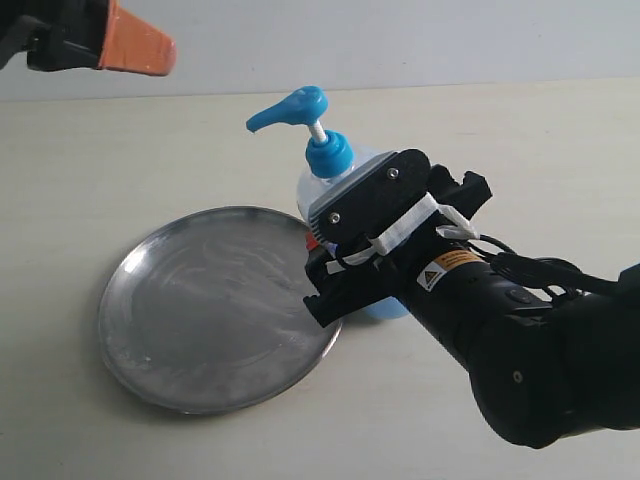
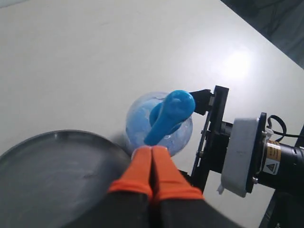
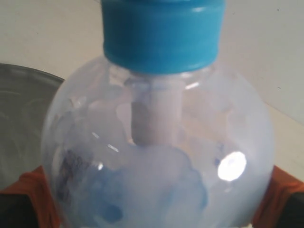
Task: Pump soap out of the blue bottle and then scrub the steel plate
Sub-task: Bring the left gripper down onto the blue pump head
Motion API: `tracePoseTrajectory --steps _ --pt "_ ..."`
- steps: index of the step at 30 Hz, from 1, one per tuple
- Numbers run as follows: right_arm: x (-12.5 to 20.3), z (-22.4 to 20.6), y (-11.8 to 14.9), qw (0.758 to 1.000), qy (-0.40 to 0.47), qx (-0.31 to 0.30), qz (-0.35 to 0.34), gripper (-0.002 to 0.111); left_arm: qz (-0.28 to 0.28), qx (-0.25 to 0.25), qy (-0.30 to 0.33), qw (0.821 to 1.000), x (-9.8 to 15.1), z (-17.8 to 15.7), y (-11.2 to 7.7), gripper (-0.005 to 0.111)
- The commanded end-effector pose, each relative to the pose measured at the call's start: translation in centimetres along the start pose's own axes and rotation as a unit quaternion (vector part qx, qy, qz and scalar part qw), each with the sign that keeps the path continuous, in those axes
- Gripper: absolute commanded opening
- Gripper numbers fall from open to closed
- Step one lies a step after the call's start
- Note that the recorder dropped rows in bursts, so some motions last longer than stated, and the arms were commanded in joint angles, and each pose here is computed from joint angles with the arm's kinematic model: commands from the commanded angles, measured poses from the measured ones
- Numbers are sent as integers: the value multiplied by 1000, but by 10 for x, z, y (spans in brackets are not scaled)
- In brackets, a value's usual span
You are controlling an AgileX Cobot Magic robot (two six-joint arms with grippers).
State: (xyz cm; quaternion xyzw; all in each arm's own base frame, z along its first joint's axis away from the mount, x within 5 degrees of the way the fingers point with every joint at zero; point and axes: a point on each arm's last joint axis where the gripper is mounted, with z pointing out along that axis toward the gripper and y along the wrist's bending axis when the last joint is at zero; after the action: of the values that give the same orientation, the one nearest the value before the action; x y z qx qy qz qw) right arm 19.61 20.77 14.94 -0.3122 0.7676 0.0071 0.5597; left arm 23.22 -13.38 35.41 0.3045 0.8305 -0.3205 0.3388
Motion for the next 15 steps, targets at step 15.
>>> tracePoseTrajectory --steps 15 --pt "-1 0 2 1000 -1 -8 -2 0 32 34 53 998 -37 51 -29 0"
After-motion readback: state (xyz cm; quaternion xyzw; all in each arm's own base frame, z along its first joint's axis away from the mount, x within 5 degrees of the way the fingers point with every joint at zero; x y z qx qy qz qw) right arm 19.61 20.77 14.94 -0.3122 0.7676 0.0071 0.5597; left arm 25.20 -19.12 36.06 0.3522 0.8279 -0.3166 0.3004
